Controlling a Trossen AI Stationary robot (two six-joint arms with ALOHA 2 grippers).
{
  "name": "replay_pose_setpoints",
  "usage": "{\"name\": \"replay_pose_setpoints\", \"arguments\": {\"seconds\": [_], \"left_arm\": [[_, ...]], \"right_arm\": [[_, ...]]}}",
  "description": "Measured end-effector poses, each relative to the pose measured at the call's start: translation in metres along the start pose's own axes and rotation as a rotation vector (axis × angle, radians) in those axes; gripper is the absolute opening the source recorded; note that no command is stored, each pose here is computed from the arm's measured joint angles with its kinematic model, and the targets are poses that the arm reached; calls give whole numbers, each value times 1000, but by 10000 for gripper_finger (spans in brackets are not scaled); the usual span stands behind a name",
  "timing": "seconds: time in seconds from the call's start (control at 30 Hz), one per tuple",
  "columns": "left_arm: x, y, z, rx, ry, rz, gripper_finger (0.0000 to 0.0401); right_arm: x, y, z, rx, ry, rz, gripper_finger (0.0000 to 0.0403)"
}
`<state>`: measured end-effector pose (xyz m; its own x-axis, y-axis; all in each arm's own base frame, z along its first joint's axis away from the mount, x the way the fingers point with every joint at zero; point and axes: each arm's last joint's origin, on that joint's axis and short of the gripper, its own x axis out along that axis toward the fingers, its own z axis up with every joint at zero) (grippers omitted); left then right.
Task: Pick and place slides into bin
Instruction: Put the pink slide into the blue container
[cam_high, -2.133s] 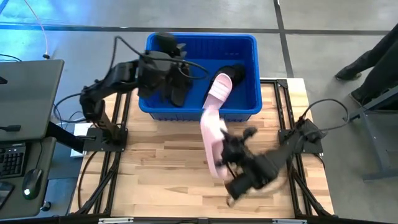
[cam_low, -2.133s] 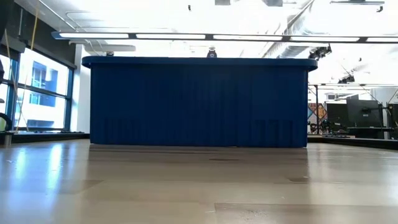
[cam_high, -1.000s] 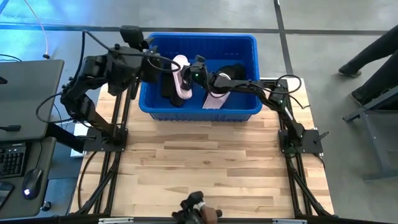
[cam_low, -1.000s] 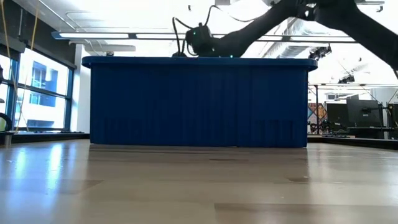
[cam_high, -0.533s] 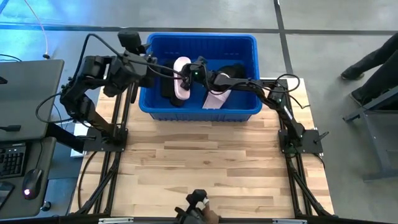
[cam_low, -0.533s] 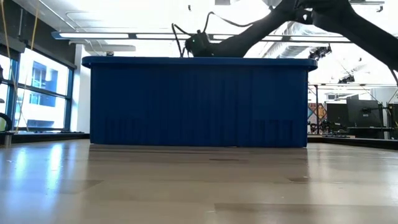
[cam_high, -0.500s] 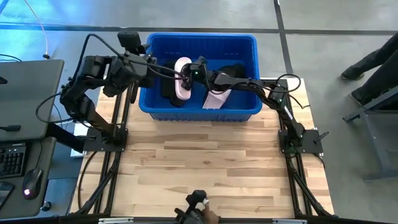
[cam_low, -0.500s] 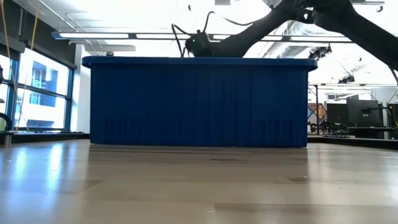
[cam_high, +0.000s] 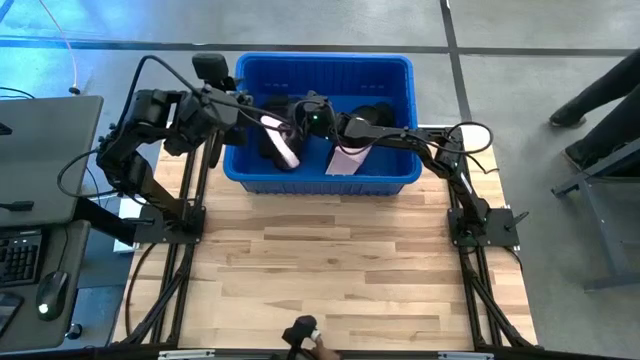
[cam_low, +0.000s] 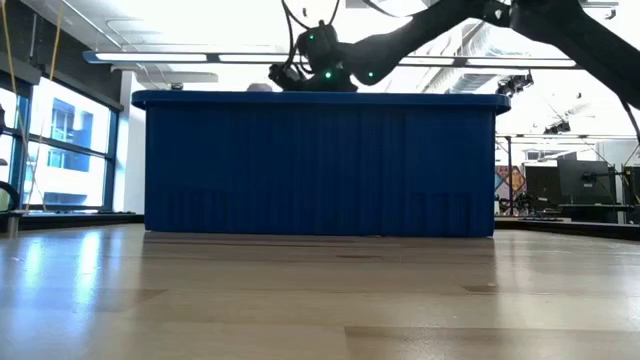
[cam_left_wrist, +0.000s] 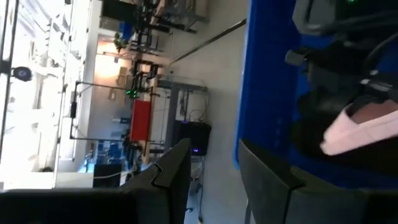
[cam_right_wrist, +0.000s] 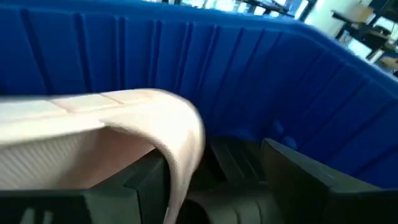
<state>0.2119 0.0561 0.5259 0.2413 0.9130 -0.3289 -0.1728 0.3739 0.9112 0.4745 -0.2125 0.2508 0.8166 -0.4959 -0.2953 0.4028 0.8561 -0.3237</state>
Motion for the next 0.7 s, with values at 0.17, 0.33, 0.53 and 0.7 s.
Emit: {"name": "replay_pose_setpoints", "arguments": {"seconds": [0.17, 0.33, 0.53, 0.7], "left_arm": [[0, 0, 0, -1, -5, -6, 124], [0, 0, 0, 0, -9, -12, 124], [0, 0, 0, -1, -9, -11, 124], [0, 0, 0, -2, -9, -11, 124]], "right_arm": [[0, -3, -7, 3, 102, -103, 217], [1, -12, 1, -12, -7, -120, 212], [-2, -22, 25, 83, -341, 4, 211], [7, -20, 2, 4, -134, -47, 211]]}}
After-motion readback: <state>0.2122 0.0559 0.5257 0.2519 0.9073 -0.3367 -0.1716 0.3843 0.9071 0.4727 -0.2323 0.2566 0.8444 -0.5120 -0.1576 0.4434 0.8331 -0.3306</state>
